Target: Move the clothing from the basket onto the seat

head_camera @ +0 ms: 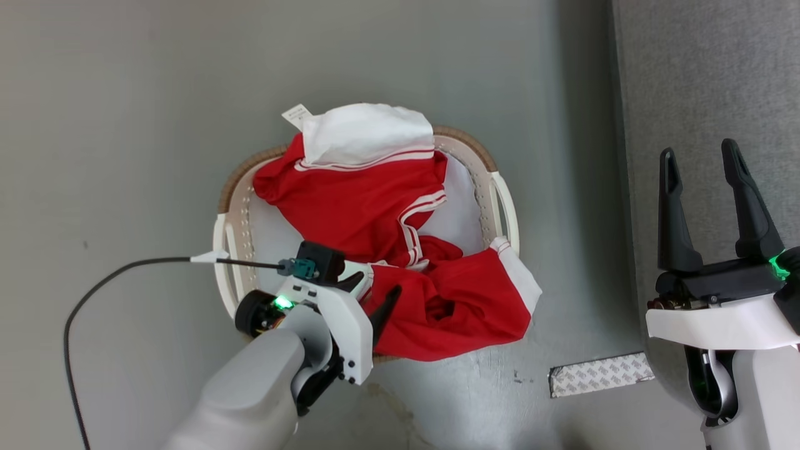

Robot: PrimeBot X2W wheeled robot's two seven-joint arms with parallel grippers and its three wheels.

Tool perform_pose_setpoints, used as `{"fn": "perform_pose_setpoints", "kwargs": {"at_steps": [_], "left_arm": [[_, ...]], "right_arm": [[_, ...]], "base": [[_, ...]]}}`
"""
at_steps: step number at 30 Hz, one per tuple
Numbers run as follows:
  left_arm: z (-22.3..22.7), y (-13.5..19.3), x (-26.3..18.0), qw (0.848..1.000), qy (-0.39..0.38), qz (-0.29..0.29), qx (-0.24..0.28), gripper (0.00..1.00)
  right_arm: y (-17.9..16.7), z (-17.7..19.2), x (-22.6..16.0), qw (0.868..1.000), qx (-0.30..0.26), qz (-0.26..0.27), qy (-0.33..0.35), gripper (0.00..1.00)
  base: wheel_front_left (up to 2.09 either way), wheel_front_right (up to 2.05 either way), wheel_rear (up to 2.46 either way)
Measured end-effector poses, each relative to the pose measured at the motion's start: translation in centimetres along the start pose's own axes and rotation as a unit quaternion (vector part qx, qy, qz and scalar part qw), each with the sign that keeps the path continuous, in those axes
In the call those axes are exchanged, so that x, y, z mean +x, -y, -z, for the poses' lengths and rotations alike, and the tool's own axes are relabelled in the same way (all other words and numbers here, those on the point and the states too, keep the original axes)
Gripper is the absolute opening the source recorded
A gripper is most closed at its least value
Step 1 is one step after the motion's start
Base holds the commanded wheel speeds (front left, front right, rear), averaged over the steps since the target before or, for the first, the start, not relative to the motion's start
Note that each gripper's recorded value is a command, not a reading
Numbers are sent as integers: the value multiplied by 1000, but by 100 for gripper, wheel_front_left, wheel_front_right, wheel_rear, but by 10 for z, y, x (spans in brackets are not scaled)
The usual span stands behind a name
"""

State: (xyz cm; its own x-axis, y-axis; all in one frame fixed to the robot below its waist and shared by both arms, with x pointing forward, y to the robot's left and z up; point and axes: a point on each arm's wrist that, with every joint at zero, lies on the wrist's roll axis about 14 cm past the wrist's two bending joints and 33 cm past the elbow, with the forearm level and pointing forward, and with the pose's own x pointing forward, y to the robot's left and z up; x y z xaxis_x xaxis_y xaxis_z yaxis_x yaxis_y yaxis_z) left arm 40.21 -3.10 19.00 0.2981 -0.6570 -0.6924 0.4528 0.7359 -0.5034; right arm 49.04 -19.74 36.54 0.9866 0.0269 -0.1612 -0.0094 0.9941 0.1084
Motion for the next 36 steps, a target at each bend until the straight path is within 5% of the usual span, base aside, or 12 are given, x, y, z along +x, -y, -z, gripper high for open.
{"fn": "perform_pose_setpoints", "kwargs": {"at_steps": [14, 15, 17, 27, 36], "left_arm": [[17, 9, 23, 998, -24, 41, -28, 100], [18, 11, 25, 998, -23, 46, -30, 87], [19, 14, 27, 998, -23, 53, -30, 0], [-4, 19, 16, 998, 31, 50, -33, 0], [-43, 26, -40, 990, 127, 27, -53, 0]], "right_arm": [[7, 25, 3, 1000, -5, 6, -26, 100], [8, 26, 3, 1000, -5, 7, -27, 100], [10, 28, 2, 999, -7, 9, -30, 100], [9, 15, 0, 1000, -4, 11, -17, 100], [-1, -21, -22, 1000, 7, 6, 8, 100]], "base": [[0, 0, 0], [0, 0, 0], [0, 0, 0], [0, 0, 0], [0, 0, 0]]}}
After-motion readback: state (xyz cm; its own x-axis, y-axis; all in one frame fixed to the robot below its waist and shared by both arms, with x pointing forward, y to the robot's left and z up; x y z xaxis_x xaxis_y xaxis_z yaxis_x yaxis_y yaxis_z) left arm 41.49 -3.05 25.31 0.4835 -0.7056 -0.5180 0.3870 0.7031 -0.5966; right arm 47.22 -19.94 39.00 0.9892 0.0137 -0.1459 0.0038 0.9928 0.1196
